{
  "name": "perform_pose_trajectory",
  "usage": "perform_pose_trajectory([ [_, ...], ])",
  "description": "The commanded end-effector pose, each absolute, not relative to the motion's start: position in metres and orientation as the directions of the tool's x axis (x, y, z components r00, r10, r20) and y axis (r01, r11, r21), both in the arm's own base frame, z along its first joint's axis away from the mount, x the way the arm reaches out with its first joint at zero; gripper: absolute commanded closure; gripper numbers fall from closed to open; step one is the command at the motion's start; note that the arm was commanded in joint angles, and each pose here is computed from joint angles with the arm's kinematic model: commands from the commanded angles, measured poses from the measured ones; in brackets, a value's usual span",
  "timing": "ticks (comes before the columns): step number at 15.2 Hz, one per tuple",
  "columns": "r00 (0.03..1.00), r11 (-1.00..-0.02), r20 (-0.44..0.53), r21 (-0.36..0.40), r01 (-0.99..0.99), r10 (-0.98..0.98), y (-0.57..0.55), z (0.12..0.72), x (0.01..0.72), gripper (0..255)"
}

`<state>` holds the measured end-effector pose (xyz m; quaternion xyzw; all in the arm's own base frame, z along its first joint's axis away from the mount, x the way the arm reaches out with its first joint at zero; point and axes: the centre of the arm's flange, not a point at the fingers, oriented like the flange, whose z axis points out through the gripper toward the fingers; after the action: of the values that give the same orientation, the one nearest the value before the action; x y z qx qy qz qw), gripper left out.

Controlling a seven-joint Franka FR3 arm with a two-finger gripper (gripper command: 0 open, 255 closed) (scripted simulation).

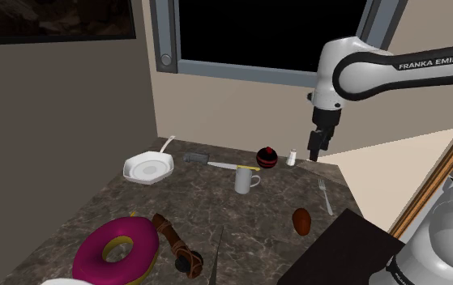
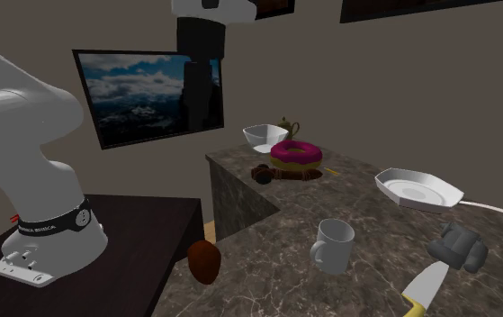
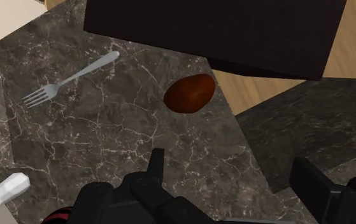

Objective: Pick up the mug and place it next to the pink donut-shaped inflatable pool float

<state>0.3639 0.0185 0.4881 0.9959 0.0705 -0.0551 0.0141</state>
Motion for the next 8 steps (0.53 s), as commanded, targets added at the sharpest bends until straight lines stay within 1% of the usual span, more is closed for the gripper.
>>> perform_pose_trajectory([
  [1, 0.986, -0.99, -0.096, 0.02, 0.142, 0.14, 0.021, 0.469, 0.383, 0],
  [8, 0.988, -0.99, -0.052, 0.018, 0.143, 0.142, 0.034, 0.408, 0.444, 0],
])
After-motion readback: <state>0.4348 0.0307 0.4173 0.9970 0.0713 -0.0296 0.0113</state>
